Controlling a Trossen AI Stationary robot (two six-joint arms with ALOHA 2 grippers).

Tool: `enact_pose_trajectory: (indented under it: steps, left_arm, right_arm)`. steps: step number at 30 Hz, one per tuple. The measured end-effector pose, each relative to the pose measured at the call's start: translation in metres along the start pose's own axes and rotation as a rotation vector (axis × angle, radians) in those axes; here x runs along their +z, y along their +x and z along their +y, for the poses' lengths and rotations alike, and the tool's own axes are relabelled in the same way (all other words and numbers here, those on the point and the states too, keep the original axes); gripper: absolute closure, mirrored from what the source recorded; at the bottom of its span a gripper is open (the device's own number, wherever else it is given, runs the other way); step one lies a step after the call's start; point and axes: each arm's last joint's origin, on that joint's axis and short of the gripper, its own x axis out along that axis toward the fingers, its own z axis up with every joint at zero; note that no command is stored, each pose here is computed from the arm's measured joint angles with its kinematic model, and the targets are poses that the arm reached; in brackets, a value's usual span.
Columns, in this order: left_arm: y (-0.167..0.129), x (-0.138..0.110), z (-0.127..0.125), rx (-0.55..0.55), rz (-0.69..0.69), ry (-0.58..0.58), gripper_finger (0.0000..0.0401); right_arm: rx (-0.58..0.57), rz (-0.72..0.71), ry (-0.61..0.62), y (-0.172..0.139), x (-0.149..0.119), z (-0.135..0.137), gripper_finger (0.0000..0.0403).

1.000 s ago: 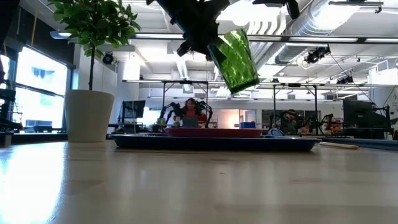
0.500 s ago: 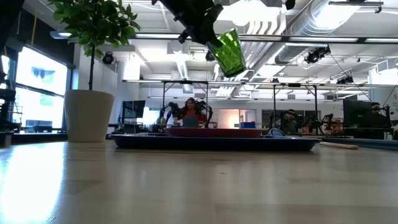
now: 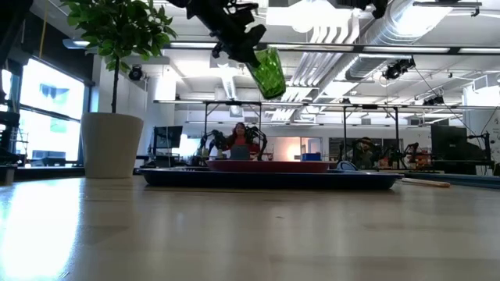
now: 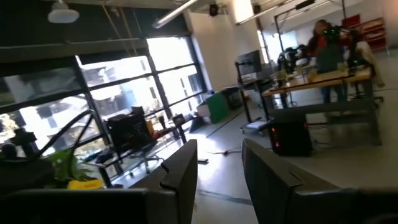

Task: Pick and place plate/cup/fork/spoon on tray
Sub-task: Put the green cup on the blue serving tray

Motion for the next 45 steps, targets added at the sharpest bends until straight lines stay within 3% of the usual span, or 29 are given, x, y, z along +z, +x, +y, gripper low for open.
enact_pose_trajectory:
  steps: [4, 10, 21, 33, 45]
  left_arm:
    - [0.0, -0.004, 0.001, 0.0, 0.041, 0.007, 0.0395]
    - [-0.003, -0.011, -0.009, -0.024, 0.108, 0.01, 0.0395]
    - [-0.021, -0.029, -0.053, -0.129, 0.291, 0.133, 0.0395]
    - [-0.045, -0.042, -0.097, -0.239, 0.379, 0.258, 0.0391]
    - [-0.061, -0.049, -0.12, -0.3, 0.421, 0.354, 0.039]
  right_arm:
    - [-0.037, 0.093, 0.011, 0.004, -0.009, -0.01, 0.0286]
    - [-0.101, 0.343, 0.134, 0.009, -0.039, -0.016, 0.0286]
    - [-0.015, 0.782, 0.445, 0.005, -0.086, 0.007, 0.0286]
    - [0.065, 0.98, 0.582, -0.01, -0.115, 0.061, 0.0286]
    - [0.077, 1.124, 0.587, -0.019, -0.162, 0.109, 0.0286]
